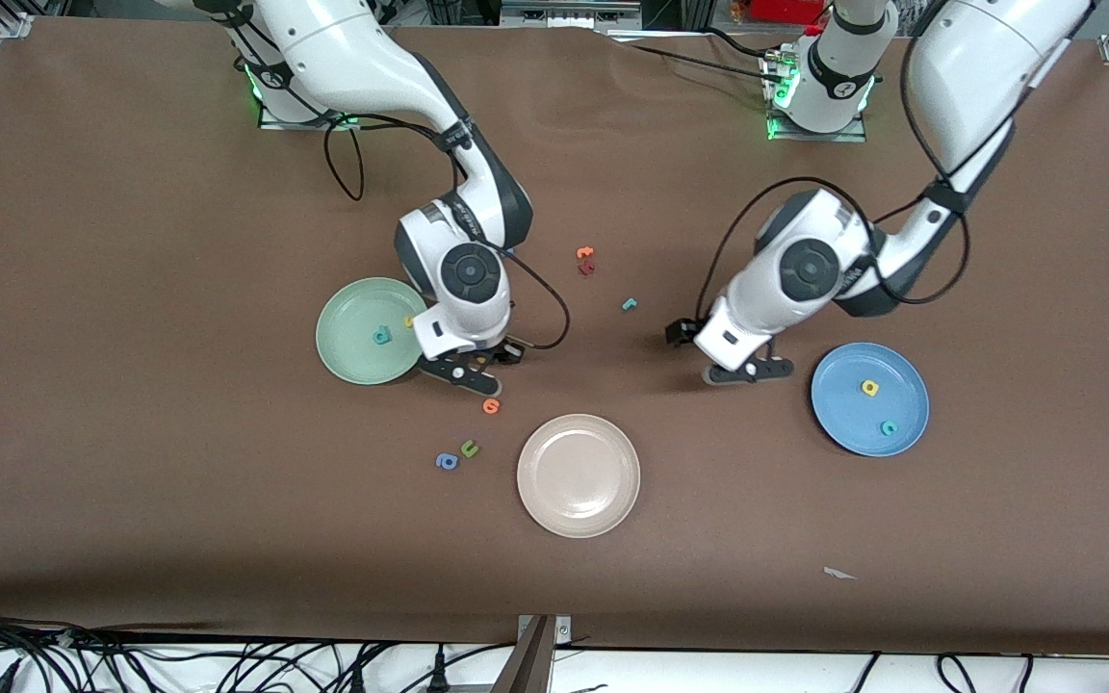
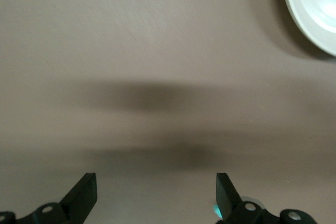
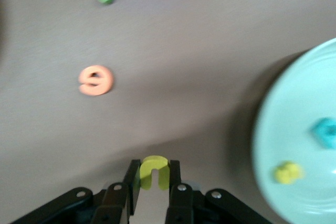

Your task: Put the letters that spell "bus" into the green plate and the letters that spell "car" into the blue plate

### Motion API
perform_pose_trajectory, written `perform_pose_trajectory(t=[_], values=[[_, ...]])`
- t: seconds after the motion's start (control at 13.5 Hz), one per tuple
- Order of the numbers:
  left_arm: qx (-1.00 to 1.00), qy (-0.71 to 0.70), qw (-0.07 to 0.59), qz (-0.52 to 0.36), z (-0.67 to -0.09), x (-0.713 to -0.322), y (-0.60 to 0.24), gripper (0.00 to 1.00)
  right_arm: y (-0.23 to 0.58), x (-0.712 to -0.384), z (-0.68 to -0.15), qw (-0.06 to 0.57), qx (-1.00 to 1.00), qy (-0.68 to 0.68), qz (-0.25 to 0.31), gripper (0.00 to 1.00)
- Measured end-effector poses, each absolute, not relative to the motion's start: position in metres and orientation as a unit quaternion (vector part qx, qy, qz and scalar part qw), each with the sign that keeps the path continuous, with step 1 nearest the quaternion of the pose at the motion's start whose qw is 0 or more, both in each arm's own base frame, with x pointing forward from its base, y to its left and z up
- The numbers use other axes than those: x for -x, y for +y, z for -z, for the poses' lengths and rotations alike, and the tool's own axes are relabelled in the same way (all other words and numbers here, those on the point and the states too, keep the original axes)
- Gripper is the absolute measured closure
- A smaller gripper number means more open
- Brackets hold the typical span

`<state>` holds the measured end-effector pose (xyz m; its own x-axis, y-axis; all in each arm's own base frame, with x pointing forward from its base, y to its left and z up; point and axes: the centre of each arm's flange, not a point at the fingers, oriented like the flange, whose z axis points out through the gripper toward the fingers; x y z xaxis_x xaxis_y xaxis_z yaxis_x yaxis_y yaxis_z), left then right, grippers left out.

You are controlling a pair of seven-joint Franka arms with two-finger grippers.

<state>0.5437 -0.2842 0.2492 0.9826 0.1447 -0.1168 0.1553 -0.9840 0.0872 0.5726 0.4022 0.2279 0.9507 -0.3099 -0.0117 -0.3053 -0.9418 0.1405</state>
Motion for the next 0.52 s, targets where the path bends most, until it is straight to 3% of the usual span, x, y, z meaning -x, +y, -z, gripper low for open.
perform_pose_trajectory(t=[0.3,0.52], values=[[-0.994,0.100,0.005,0.032,-0.236,-0.498,-0.345,0.00,0.324,-0.585,-0.258,0.114,-0.984,-0.123,0.057,0.75],[-0.994,0.110,0.015,0.019,-0.216,-0.479,-0.364,0.00,0.263,-0.563,-0.232,0.098,-0.987,-0.116,0.043,0.75]])
